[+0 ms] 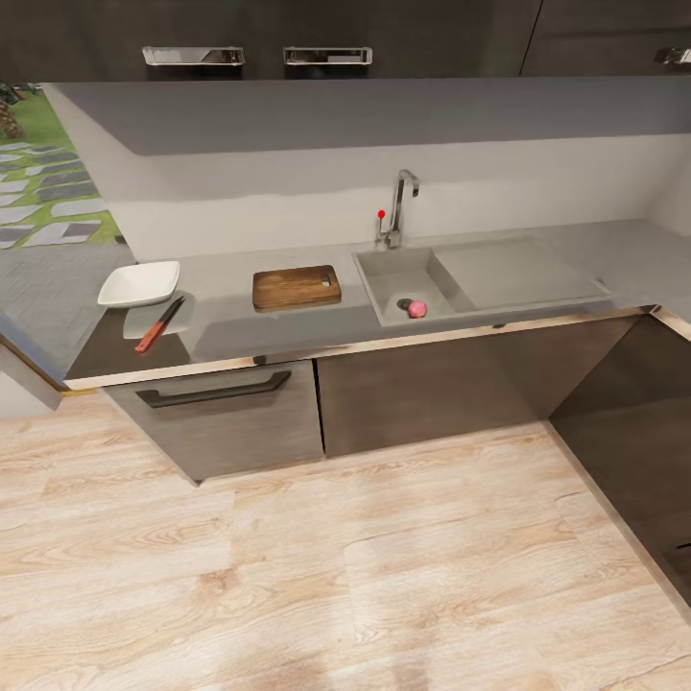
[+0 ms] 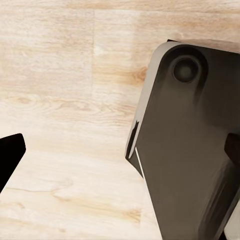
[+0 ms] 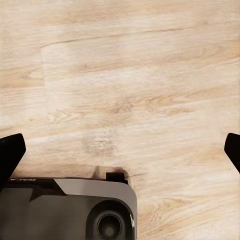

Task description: In the kitchen, take the Vidalia onion out of the sink, dice it on the chopping board with the paring knife, put the diced onion into the bowl on the countertop, then place both the paring knife and the chopping board into the sink.

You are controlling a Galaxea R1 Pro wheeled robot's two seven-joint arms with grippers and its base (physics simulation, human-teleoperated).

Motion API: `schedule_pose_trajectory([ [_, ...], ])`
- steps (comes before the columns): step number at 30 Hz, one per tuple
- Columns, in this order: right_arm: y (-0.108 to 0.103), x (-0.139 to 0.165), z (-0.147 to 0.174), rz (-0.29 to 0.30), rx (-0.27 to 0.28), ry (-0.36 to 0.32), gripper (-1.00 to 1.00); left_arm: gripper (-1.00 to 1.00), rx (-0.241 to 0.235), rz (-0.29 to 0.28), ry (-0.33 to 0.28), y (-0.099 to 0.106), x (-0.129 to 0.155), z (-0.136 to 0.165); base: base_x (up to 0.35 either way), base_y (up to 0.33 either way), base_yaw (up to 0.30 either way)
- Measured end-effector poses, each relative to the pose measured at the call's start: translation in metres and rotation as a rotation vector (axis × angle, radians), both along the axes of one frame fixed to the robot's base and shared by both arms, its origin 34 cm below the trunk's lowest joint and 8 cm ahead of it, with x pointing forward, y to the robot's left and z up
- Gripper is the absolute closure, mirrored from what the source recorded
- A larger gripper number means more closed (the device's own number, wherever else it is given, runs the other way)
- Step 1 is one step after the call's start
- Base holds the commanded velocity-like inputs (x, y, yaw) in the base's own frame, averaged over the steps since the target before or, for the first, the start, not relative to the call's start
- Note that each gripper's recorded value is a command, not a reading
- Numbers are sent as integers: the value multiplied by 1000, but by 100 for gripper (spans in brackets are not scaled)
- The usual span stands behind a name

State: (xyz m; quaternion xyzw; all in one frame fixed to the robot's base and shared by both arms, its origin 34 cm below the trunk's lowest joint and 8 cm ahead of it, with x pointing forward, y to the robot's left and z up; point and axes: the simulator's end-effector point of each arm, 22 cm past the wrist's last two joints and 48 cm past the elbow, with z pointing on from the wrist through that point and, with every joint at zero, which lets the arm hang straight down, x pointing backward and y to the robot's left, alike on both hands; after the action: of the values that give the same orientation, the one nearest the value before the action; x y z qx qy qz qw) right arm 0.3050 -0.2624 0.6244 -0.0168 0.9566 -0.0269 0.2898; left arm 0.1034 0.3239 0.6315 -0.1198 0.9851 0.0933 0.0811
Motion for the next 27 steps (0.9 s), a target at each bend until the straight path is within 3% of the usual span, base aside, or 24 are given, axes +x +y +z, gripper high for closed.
schedule_pose_trajectory([
  [22,0,0,0,0,0,0,-100,-100,0,-3,-1,0,0,0,0,0,0],
  [27,11,-1,0,1,15,2,-100,-100,1,-3,-2,1,1,0,0,0,0],
])
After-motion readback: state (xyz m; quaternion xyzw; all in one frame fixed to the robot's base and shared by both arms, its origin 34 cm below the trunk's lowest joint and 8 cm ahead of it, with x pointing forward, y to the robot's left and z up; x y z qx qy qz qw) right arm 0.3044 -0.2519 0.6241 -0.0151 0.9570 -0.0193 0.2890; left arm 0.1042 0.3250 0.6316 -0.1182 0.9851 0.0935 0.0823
